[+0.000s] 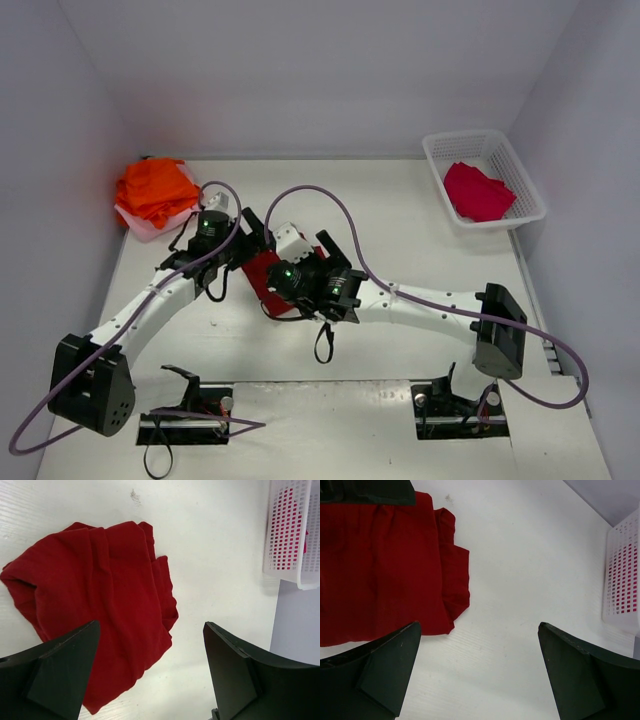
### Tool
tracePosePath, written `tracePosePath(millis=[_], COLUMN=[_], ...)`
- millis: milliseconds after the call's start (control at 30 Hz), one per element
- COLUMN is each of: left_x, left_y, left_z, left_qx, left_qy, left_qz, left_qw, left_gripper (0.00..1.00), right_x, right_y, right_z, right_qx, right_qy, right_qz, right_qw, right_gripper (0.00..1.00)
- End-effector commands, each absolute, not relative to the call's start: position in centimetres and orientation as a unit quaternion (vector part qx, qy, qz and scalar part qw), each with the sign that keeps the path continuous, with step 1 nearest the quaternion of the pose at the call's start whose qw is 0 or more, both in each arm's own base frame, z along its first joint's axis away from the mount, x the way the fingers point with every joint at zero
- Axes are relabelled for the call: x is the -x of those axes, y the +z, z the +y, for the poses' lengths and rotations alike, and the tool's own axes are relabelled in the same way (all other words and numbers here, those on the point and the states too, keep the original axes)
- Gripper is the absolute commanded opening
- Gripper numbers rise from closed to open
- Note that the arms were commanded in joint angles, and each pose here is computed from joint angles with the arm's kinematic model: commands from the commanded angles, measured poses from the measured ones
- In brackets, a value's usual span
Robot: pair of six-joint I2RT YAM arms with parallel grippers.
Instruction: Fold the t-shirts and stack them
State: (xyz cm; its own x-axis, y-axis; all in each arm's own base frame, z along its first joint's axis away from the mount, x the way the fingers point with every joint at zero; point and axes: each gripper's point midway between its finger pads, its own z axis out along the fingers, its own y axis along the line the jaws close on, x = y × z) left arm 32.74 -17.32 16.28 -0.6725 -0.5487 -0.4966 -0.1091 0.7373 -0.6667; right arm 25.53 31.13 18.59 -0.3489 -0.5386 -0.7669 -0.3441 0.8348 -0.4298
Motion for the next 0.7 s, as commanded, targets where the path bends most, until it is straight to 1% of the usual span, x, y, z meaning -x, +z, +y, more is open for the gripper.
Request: tracePosePath(millis=[0,133,233,267,333,367,567,667], left_x=[-32.5,-31.5,-31.2,-30.8,-30.4,-30.1,-29.4,-29.0], left_y=[16.6,14.3,13.9,13.6,13.1,12.9,12.4,11.7], left_z=[-16.2,-15.8,-15.6,-15.4,-14.7,-14.4,-14.1,-14.1], left_qx=[0.197,0.223,0.235,0.237,0.243,0.246,0.254,0.258], left_qy=[-0.292,-0.288,-0.286,-0.28,-0.265,-0.258,-0.264,-0.266], left_qz=[0.858,0.862,0.862,0.864,0.868,0.868,0.862,0.863], left_qw=[0.374,0.352,0.347,0.344,0.342,0.346,0.349,0.343], left_gripper=[0.79,0.79,0.79,0.79,0.79,0.79,0.79,0.79], right_x=[-25.6,-26.4,-28.0,-28.3,-29.6,-29.9,-32.8,-33.3], right_y=[21.0,20.4,19.8,19.8,19.2,19.3,17.0,15.9], right_z=[30.5,30.8,31.0,32.1,31.6,32.4,32.6,33.2], right_qx=[0.236,0.232,0.221,0.223,0.212,0.214,0.208,0.216], right_qy=[-0.081,-0.072,-0.035,0.004,0.024,0.054,0.069,0.069], right_qz=[0.811,0.818,0.826,0.828,0.834,0.833,0.842,0.846], right_qw=[0.529,0.522,0.517,0.515,0.509,0.507,0.492,0.483], right_gripper=[1.0,1.0,1.0,1.0,1.0,1.0,1.0,1.0])
